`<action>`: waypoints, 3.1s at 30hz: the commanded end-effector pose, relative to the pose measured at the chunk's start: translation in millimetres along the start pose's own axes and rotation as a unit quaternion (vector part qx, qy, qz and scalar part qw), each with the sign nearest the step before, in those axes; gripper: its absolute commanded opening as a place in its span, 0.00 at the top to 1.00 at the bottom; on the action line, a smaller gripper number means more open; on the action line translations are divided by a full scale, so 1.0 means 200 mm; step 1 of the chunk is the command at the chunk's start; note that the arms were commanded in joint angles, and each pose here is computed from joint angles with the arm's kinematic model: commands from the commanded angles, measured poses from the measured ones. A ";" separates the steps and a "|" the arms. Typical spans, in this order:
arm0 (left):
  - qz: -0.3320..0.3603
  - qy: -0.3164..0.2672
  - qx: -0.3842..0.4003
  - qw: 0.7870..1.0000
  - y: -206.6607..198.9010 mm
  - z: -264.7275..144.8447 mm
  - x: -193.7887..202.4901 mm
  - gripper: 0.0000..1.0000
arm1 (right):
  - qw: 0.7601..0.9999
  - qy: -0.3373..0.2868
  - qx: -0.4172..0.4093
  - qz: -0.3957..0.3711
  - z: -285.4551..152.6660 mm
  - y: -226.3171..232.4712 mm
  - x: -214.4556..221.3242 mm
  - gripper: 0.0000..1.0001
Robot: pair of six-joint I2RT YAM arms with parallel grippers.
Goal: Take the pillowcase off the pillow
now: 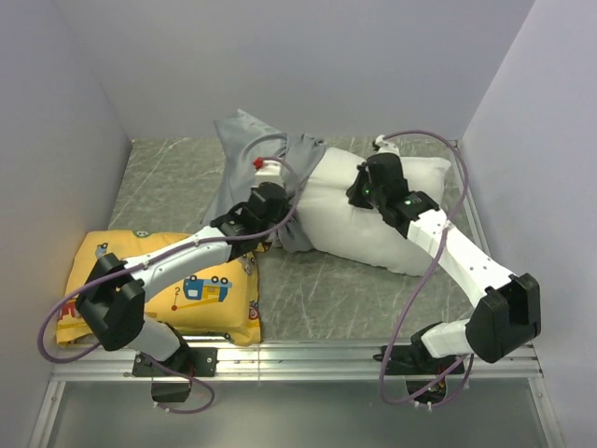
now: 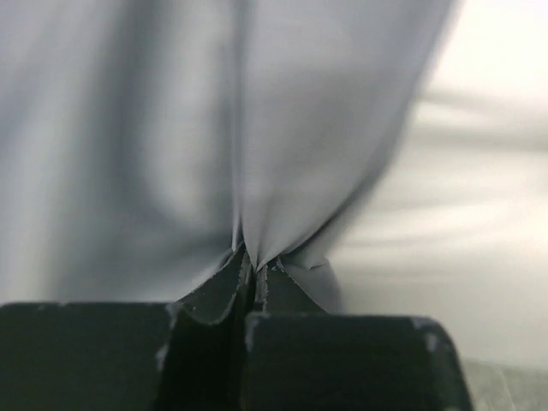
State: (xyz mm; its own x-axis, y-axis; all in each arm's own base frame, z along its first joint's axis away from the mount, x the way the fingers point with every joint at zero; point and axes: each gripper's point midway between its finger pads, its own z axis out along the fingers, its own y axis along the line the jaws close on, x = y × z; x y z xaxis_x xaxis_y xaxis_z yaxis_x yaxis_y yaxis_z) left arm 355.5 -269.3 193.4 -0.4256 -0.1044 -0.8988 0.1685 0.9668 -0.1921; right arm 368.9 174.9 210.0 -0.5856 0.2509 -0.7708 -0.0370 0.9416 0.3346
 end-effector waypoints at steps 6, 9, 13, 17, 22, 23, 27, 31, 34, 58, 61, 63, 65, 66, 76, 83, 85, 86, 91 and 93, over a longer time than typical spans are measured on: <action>-0.200 -0.068 -0.147 0.966 0.88 -0.01 -0.09 1.00 | 0.994 -0.073 0.068 0.046 -0.19 -0.35 -0.34 1.00; -0.209 -0.052 -0.102 0.971 0.83 0.04 -0.05 1.00 | 0.994 -0.073 0.065 0.050 -0.20 -0.37 -0.35 1.00; -0.190 -0.028 -0.048 0.980 0.66 0.12 0.00 1.00 | 0.997 -0.054 0.045 0.044 -0.16 -0.34 -0.30 1.00; -0.169 -0.002 -0.025 0.985 0.53 0.17 0.07 1.00 | 0.998 -0.054 0.030 0.011 -0.18 -0.25 -0.28 0.53; -0.157 0.012 -0.007 0.988 0.41 0.20 0.12 1.00 | 0.994 -0.090 0.013 -0.063 -0.29 0.03 -0.25 0.20; -0.154 0.013 -0.005 0.988 0.39 0.20 0.12 1.00 | 0.993 -0.088 0.005 -0.074 -0.30 0.07 -0.23 0.19; -0.150 0.018 0.003 0.989 0.34 0.21 0.13 1.00 | 0.989 -0.051 -0.027 -0.134 -0.21 0.28 -0.04 0.15; -0.147 0.014 0.005 0.989 0.32 0.20 0.11 1.00 | 0.981 -0.006 -0.047 -0.188 -0.06 0.47 0.17 0.12; -0.139 0.006 -0.010 0.990 0.35 0.20 0.07 1.00 | 0.980 0.032 0.006 -0.199 0.12 0.42 0.28 0.12; -0.263 -0.051 -0.017 0.963 0.90 0.30 -0.32 1.00 | 0.995 -0.028 -0.086 0.041 -0.18 -0.07 -0.14 1.00; -0.239 -0.036 0.055 0.969 0.71 0.31 -0.37 0.91 | 0.989 -0.031 -0.131 0.053 -0.21 0.03 -0.18 1.00; -0.216 -0.035 0.081 0.972 0.59 0.29 -0.43 0.77 | 0.988 -0.034 -0.138 0.060 -0.21 0.07 -0.20 1.00; -0.179 -0.035 0.106 0.977 0.42 0.25 -0.46 0.52 | 0.987 -0.038 -0.143 0.061 -0.19 0.11 -0.21 1.00; -0.169 -0.049 0.100 0.979 0.37 0.22 -0.51 0.47 | 0.986 -0.049 -0.146 0.069 -0.19 0.12 -0.23 1.00; -0.107 -0.041 0.095 0.989 -0.06 -0.11 -0.22 0.13 | 0.987 -0.069 -0.115 0.087 -0.06 0.11 -0.32 1.00; -0.087 -0.006 0.045 0.995 -0.09 -0.14 0.06 0.10 | 0.985 -0.078 -0.117 0.097 -0.06 0.12 -0.34 1.00; -0.070 0.005 0.035 0.997 -0.08 -0.10 0.11 0.11 | 0.985 -0.084 -0.113 0.096 -0.07 0.12 -0.36 1.00; -0.066 0.001 0.027 0.997 -0.08 -0.08 0.11 0.10 | 0.986 -0.087 -0.111 0.092 -0.09 0.12 -0.37 1.00; -0.029 0.015 -0.026 0.999 0.02 0.01 0.15 0.19 | 0.987 -0.111 -0.091 0.074 -0.17 0.10 -0.48 1.00; -0.036 0.024 -0.023 0.999 0.05 0.03 0.17 0.40 | 0.987 -0.116 -0.085 0.071 -0.20 0.09 -0.50 1.00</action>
State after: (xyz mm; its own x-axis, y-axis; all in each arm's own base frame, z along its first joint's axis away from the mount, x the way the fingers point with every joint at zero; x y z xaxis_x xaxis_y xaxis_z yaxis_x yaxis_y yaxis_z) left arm 336.1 -285.6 159.7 -0.4843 -0.1817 -0.8558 0.1510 0.9462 -0.2863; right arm 376.6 169.5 226.0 -0.6059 0.3738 -0.7022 -0.0529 0.8618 0.5045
